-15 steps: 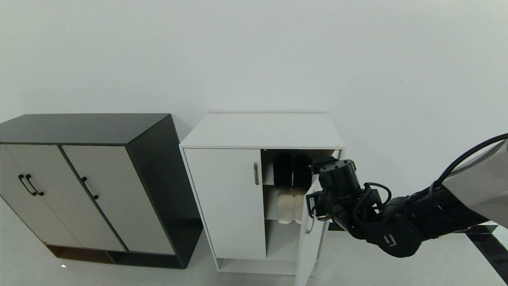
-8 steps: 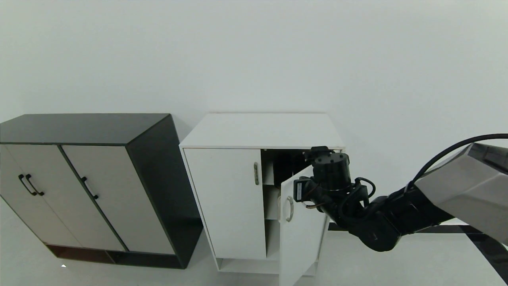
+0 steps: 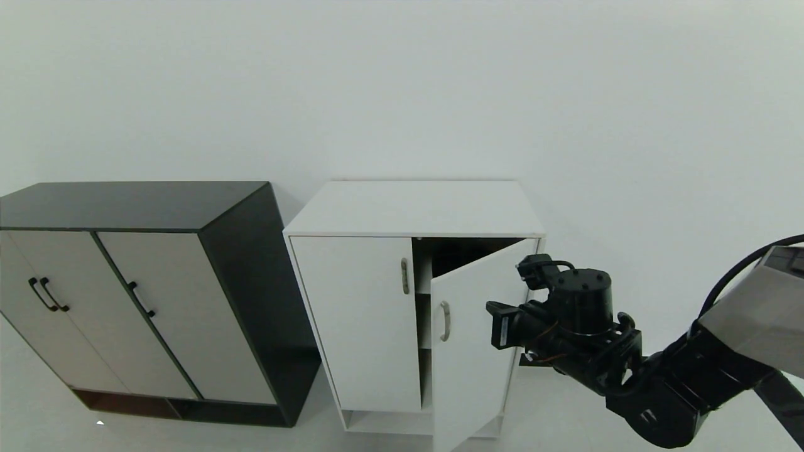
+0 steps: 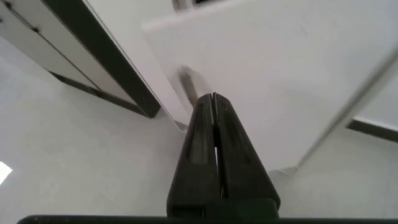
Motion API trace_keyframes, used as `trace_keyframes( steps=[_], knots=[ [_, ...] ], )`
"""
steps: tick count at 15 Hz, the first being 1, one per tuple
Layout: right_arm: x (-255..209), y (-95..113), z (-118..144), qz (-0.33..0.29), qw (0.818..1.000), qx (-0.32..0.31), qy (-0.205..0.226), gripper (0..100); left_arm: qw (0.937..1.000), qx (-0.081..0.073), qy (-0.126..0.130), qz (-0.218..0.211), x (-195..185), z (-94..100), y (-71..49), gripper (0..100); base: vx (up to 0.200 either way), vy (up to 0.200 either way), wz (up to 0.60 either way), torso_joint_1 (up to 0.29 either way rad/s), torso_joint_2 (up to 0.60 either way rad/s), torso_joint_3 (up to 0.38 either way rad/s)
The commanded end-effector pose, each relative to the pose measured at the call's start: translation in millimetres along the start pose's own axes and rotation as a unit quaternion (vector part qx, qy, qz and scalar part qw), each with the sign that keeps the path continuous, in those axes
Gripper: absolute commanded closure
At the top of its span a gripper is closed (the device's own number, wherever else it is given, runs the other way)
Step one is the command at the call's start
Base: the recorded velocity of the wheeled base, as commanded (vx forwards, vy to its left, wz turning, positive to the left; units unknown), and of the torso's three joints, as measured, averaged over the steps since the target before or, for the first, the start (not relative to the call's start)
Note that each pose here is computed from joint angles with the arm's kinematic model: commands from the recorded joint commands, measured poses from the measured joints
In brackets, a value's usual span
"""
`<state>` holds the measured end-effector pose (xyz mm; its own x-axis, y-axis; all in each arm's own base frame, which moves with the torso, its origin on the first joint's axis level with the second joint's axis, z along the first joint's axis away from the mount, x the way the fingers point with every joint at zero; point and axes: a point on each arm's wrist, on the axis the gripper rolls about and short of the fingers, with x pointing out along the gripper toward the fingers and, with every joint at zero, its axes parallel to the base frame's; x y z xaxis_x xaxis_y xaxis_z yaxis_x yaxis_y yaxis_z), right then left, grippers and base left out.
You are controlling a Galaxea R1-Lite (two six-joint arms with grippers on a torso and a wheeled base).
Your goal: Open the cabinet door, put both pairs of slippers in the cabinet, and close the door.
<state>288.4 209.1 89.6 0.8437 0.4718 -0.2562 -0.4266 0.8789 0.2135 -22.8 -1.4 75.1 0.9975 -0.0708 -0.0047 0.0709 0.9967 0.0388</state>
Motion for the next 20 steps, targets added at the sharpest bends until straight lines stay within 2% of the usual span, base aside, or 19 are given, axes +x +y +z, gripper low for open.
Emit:
trace_keyframes(
  steps=[1,5,7,10,15,20],
  knots=[
    [0,-4,-10,-0.005,1.000,-0.008,0.014,100,1.0000,0.000,0.001,0.001,0,0.0,0.0,100,0.200,0.000,0.00,-0.017,-0.01,0.002],
    [4,-3,-15,-0.003,1.000,-0.011,0.015,100,1.0000,0.000,0.001,0.000,0,0.0,0.0,100,0.200,0.000,0.00,0.007,0.00,0.005],
    [0,-4,-20,-0.003,1.000,-0.018,0.025,100,1.0000,0.000,0.001,0.000,0,0.0,0.0,100,0.000,0.000,0.00,0.000,0.00,0.000],
    [0,-4,-22,-0.001,1.000,-0.021,0.017,100,1.0000,0.000,0.001,0.000,0,0.0,0.0,100,0.000,0.000,0.00,0.000,0.00,0.000],
    [24,-6,-32,-0.004,1.000,-0.020,0.020,100,1.0000,-0.001,0.000,0.000,0,0.0,0.0,100,0.000,0.000,0.00,0.000,0.00,0.000],
    [38,-5,-28,-0.004,1.000,-0.019,0.004,100,1.0000,-0.001,0.000,0.000,0,0.0,0.0,100,0.000,0.000,0.00,0.000,0.00,0.000]
  ],
)
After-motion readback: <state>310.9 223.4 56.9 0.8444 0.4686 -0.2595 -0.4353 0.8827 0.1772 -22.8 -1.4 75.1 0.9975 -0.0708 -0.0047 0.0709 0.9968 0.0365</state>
